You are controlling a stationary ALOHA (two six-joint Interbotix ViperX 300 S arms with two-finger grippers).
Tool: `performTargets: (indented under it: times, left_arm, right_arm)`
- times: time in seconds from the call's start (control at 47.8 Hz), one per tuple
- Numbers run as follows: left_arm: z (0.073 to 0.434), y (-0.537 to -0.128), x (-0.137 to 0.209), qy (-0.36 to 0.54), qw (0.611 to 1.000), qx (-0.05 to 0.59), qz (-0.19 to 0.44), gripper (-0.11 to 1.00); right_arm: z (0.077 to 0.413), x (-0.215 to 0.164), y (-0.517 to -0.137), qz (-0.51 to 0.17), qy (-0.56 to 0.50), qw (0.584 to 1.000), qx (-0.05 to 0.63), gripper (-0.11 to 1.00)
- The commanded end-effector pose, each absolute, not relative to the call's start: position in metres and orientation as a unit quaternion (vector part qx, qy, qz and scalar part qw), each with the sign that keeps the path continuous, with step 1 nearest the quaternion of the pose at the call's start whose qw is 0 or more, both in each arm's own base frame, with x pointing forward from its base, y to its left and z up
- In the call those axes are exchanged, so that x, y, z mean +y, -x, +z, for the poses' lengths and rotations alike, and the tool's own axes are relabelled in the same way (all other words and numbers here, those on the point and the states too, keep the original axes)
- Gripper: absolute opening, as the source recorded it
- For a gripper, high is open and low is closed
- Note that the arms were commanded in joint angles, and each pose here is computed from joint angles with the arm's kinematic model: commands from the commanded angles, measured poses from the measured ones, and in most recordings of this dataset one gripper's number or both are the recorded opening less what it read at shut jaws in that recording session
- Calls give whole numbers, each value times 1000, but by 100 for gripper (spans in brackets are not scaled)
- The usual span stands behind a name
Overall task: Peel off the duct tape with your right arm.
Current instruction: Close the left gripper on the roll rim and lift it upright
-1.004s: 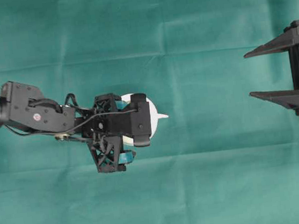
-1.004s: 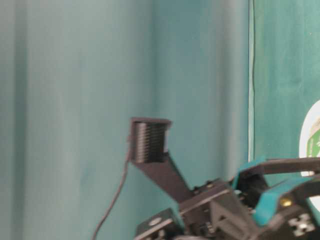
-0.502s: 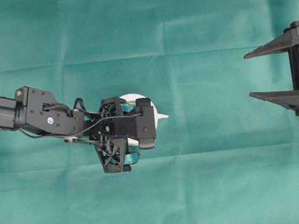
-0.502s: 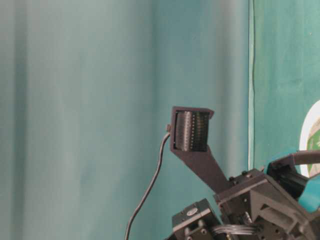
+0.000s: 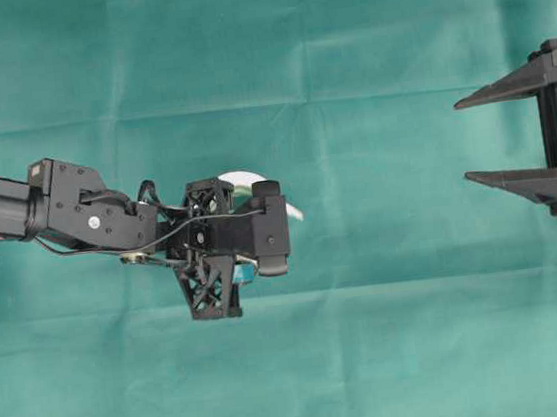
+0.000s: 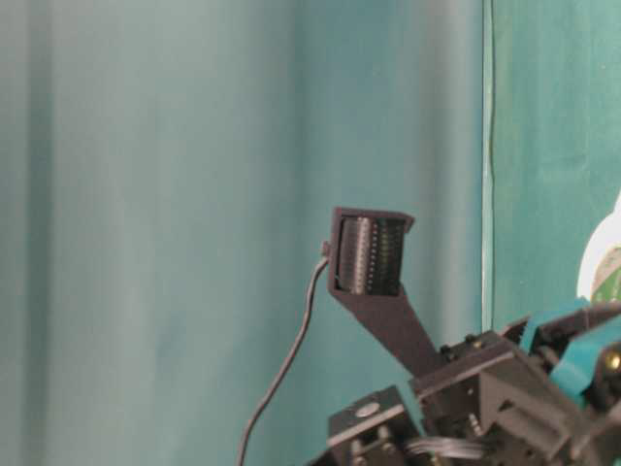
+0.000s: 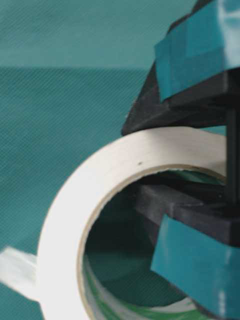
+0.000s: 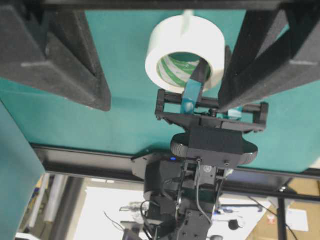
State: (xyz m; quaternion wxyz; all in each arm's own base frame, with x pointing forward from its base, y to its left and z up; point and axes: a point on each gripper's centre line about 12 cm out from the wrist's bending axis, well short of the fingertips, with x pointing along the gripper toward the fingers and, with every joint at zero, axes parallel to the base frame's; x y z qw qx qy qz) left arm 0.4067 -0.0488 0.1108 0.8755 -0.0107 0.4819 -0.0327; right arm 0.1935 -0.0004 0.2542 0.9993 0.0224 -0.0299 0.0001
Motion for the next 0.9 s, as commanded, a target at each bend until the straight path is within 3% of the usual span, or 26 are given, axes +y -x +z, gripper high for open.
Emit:
performTargets:
  times: [0.0,0.335,0.628,0.879]
  left_arm:
    - [142,-410,-54,11,888,457,-40,22]
    - [194,-408,-69,-4,883,466,-57,22]
    - [269,-408,-80,-47,893,438,-91,22]
    - [300,-408,-78,-52,886,453,-88,22]
  right_arm:
    - [259,-1,-195,0,-22,999,-38,84]
    - [259,-1,-195,0,-23,999,-37,84]
    - [257,0,-195,2,-24,999,-35,84]
    - [257,1,-195,3,-24,999,-33,84]
